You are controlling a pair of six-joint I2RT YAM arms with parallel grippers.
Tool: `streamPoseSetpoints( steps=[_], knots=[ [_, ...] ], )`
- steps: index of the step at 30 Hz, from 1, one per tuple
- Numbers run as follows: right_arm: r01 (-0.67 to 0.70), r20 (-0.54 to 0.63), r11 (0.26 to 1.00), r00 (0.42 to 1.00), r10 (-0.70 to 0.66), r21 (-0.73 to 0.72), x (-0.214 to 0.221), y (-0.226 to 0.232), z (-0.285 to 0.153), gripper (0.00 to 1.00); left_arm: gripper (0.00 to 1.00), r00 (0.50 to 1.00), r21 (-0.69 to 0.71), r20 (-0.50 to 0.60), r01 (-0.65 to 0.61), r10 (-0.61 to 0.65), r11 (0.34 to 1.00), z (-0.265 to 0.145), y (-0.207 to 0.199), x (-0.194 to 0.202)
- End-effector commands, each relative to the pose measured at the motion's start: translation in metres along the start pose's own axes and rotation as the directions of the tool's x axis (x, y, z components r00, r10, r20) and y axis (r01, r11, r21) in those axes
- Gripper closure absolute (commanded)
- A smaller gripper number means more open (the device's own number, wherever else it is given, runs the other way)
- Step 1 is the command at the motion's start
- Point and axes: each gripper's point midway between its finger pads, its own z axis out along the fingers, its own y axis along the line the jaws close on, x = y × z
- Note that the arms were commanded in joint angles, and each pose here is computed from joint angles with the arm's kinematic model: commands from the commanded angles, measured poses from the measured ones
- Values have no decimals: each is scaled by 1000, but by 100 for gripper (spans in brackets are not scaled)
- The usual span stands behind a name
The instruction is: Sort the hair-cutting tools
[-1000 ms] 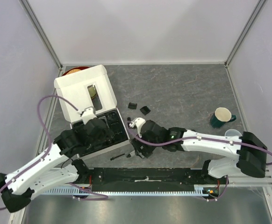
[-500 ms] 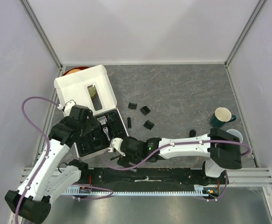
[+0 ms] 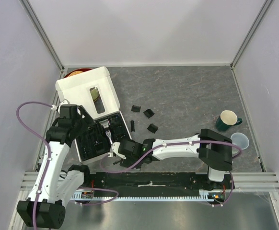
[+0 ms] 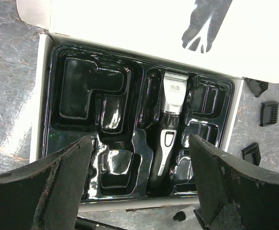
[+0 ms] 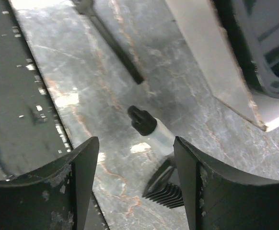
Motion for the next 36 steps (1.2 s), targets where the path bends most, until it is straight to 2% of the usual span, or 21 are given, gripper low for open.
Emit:
streamPoseSetpoints(
  steps=[1,13,21,26,31,36],
  knots=[
    [-24,-31,1000,999,24,-5,2,-14,3,31,11,999,38,50,-13,11,999,-3,-1,-12],
    [-89,-45,996,995,89,-1,4,-25,10,49,9,990,-60,133,56,-48,997,-12,28,-26],
    [-222,-12,971,975,224,90,-10,-36,20,51,8,972,-138,212,133,-102,982,-23,53,-34],
    [-301,6,943,953,304,140,-16,-43,24,52,7,969,-154,209,164,-130,974,-24,57,-32],
    [-337,1,928,940,341,157,-17,-44,23,62,7,972,-172,169,194,-165,966,-17,60,-22],
    [-358,-13,921,931,364,156,-15,-44,17,75,7,960,-191,183,248,-214,950,-14,65,-18]
  ],
)
